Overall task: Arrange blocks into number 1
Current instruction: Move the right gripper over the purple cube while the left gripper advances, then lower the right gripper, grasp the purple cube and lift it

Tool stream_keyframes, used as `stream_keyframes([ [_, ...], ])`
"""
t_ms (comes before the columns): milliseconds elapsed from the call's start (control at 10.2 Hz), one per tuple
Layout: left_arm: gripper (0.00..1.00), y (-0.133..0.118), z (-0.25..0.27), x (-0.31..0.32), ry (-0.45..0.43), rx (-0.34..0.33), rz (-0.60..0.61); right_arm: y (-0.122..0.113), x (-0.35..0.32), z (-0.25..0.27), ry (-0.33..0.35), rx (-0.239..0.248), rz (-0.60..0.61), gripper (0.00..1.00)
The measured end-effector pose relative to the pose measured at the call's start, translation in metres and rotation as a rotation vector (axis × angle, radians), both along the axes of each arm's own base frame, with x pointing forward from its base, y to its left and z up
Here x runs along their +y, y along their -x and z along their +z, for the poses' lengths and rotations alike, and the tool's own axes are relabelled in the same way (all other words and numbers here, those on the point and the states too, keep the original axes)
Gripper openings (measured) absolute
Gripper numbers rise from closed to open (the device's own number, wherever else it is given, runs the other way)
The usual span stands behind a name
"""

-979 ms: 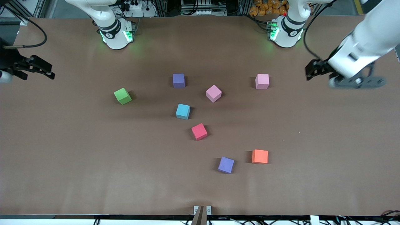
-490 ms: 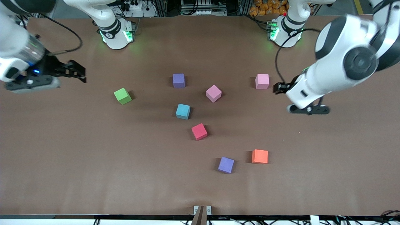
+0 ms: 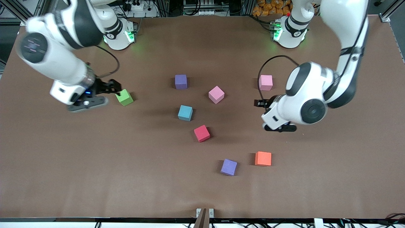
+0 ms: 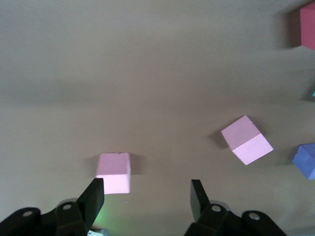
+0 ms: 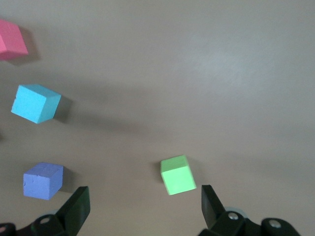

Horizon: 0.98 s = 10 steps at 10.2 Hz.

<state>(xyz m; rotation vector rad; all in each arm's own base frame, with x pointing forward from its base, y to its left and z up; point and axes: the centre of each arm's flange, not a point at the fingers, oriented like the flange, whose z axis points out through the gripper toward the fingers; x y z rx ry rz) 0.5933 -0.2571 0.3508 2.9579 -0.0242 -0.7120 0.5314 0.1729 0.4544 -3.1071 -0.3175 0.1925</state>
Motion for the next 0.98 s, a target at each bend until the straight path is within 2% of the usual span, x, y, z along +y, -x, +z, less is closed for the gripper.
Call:
stream_keyframes([
  [294,0.79,-0.001,-0.015,-0.009,-0.008,0.007,0.020,0.050,0.075,-0.052,0.033,0.035,-0.016,1.00],
  [783,0.79,0.001,-0.028,-0.017,-0.017,0.016,0.022,0.150,0.184,-0.113,0.049,0.008,-0.108,1.00],
  [979,0.79,0.000,-0.030,-0.017,-0.017,0.015,0.024,0.169,0.209,-0.138,0.042,0.020,-0.148,1.00],
])
